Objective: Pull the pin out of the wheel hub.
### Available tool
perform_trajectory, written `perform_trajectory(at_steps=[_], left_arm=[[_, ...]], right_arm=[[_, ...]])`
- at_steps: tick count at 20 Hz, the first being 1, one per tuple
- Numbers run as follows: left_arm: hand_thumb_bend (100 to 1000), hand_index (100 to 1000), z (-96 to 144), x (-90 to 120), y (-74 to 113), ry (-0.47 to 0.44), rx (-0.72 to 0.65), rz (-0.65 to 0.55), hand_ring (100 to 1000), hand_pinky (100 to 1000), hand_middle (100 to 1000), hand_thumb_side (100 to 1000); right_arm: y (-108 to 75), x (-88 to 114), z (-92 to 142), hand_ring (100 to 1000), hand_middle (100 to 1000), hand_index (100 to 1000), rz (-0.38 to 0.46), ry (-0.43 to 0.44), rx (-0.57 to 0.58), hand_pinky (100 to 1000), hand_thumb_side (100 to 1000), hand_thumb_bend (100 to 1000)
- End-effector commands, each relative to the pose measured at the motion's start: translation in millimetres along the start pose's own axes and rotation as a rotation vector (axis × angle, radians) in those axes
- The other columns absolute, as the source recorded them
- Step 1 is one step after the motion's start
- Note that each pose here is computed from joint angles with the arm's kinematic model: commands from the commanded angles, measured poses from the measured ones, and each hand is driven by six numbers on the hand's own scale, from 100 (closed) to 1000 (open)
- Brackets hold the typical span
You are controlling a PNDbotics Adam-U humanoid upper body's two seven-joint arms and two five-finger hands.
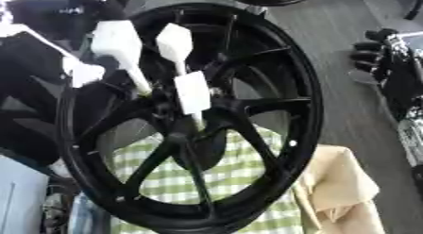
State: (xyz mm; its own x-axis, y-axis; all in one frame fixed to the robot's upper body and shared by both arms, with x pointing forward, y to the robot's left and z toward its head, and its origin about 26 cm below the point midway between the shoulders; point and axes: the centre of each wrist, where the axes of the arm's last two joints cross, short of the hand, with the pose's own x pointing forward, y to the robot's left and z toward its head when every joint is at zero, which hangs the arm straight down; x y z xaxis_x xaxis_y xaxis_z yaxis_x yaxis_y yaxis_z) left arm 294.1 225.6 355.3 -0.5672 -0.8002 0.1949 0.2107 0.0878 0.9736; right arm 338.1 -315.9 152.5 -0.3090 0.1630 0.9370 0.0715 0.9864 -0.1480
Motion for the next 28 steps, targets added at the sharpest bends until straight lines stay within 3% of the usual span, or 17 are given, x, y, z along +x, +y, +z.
perform_trajectory(at_steps=[1, 5, 11, 14, 15, 16, 17, 18, 19, 21, 24, 26, 28], left_arm=[[140, 414, 25.7, -11.2, 18.0, 0.039, 0.113, -0.020, 380, 586, 417, 100], [100, 412, 51.8, -43.0, 15.0, 0.158, 0.288, 0.043, 371, 583, 412, 100], [100, 433, 82.4, -111.4, -8.2, 0.477, 0.507, 0.182, 386, 604, 427, 104], [100, 565, 87.5, -140.6, -29.6, 0.574, 0.483, 0.248, 488, 670, 526, 100], [106, 668, 88.4, -148.1, -36.6, 0.593, 0.462, 0.269, 565, 718, 604, 100], [166, 787, 89.0, -154.3, -42.7, 0.604, 0.439, 0.285, 685, 787, 733, 313], [219, 816, 89.5, -159.6, -47.7, 0.609, 0.416, 0.297, 724, 816, 771, 463], [327, 860, 90.5, -164.7, -51.4, 0.614, 0.400, 0.306, 775, 863, 828, 671], [390, 884, 91.6, -168.7, -53.6, 0.618, 0.389, 0.309, 801, 888, 854, 746], [440, 884, 93.0, -173.1, -55.0, 0.618, 0.382, 0.305, 796, 882, 848, 787], [436, 882, 92.2, -172.1, -53.3, 0.600, 0.396, 0.297, 787, 874, 841, 808], [390, 874, 90.1, -168.5, -51.3, 0.581, 0.416, 0.298, 773, 861, 827, 833], [219, 840, 86.2, -160.7, -46.1, 0.546, 0.490, 0.315, 717, 815, 778, 752]], right_arm=[[-7.1, 9.4, -2.8, 770, 720, 858, 0.029, -0.029, -0.008, 850, 857, 100], [-8.9, 11.0, -3.5, 770, 720, 858, 0.026, -0.036, -0.021, 850, 855, 100], [-15.0, 11.1, -1.9, 770, 719, 859, 0.035, -0.037, -0.045, 850, 853, 100], [-16.5, 10.5, -0.9, 770, 719, 859, 0.039, -0.035, -0.051, 850, 853, 100], [-16.5, 10.5, -0.8, 769, 719, 859, 0.039, -0.035, -0.051, 850, 853, 100], [-16.5, 10.3, -0.7, 769, 719, 859, 0.039, -0.034, -0.050, 850, 854, 100], [-16.4, 10.2, -0.6, 769, 719, 859, 0.039, -0.033, -0.050, 850, 854, 100], [-16.5, 10.1, -0.5, 769, 719, 859, 0.039, -0.033, -0.050, 850, 854, 100], [-16.6, 10.1, -0.4, 769, 719, 859, 0.039, -0.033, -0.050, 850, 854, 100], [-16.8, 9.9, -0.3, 769, 719, 859, 0.039, -0.032, -0.050, 851, 854, 100], [-16.8, 10.2, -0.4, 769, 719, 859, 0.039, -0.033, -0.050, 851, 854, 100], [-16.5, 10.6, -0.7, 769, 719, 859, 0.037, -0.035, -0.049, 851, 853, 100], [-16.4, 10.6, -0.8, 768, 719, 859, 0.035, -0.034, -0.049, 851, 854, 100]])
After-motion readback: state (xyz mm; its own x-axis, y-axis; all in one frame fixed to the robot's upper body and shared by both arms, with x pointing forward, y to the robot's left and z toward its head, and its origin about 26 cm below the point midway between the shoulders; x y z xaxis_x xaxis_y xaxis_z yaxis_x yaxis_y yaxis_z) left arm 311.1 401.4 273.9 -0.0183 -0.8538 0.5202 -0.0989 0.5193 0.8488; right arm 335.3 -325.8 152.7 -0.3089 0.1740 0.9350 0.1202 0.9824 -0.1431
